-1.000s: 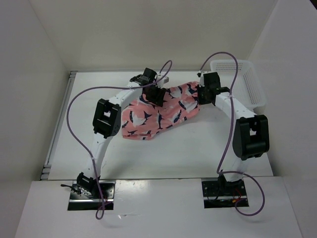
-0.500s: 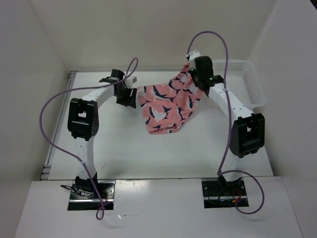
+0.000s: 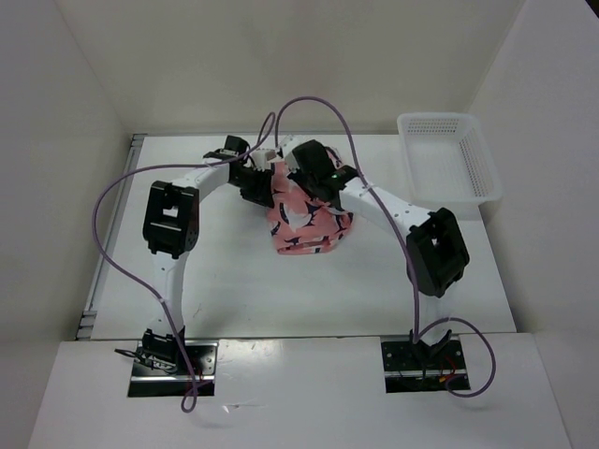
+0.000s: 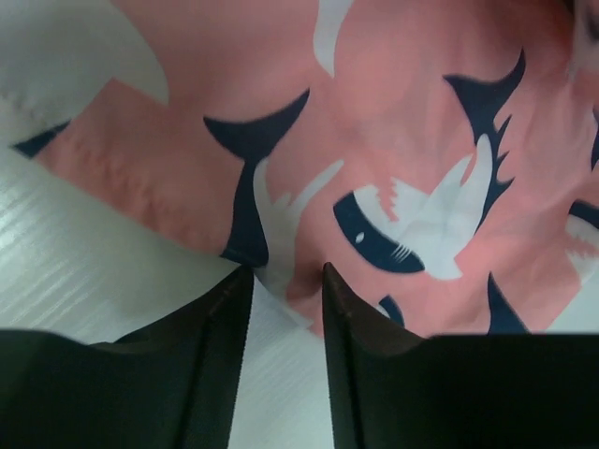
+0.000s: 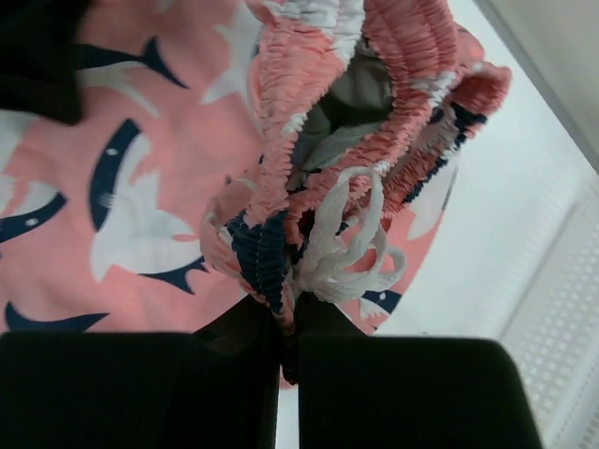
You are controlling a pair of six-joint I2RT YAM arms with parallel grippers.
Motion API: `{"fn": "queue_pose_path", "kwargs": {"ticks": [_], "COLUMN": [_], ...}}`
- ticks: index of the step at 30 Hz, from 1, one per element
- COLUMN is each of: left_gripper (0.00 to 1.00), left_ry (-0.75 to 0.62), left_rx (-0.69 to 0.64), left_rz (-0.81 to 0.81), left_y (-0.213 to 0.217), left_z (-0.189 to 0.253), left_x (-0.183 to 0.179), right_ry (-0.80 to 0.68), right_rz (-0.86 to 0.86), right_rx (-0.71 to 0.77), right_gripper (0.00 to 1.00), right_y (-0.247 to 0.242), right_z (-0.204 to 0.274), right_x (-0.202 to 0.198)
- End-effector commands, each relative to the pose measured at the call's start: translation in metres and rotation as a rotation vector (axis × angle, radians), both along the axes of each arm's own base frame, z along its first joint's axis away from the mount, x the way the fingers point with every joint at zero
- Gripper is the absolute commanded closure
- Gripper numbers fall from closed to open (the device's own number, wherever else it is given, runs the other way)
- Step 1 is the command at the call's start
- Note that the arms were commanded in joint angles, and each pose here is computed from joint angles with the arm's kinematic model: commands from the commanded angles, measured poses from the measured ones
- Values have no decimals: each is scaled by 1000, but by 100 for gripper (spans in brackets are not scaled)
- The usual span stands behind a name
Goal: Fold and stack the shorts
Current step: Fold the shorts
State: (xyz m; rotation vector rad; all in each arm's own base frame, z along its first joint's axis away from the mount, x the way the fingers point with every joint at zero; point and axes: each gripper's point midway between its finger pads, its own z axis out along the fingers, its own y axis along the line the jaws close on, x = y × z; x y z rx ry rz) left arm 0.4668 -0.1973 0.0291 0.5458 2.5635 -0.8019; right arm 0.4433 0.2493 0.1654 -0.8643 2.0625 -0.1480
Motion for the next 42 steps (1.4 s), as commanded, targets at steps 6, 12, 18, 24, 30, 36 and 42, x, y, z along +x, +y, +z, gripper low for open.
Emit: {"fn": "queue_pose_path", "kwargs": {"ticks": [6, 12, 18, 24, 30, 36, 42], "left_gripper": [62, 47, 38, 23, 1, 1, 16], "left_ry": [47, 36, -38, -171, -109, -90, -65], "left_rx": [6, 33, 76, 4, -54, -6, 33], "left_rz": [-3, 75, 205, 148, -3, -23, -6], "left_y": [1, 36, 96, 70, 2, -16, -13], "left_z": [-26, -19, 18, 103, 93, 57, 34], "left_x": [10, 27, 52, 52, 23, 32, 42], "right_ry": [89, 158, 66, 53, 13, 40, 61], "right_rz": [183, 378, 422, 366, 340, 245, 217], "right_rx": [39, 203, 215, -20, -105, -120, -221], "right_gripper": [70, 29, 28, 28, 23, 31, 46], "right_y": [93, 148, 135, 83, 65, 37, 13], "right_z": [-31, 5, 52, -18, -49, -79, -117], "right_x": [-44, -76, -84, -87, -71, -39, -33]}}
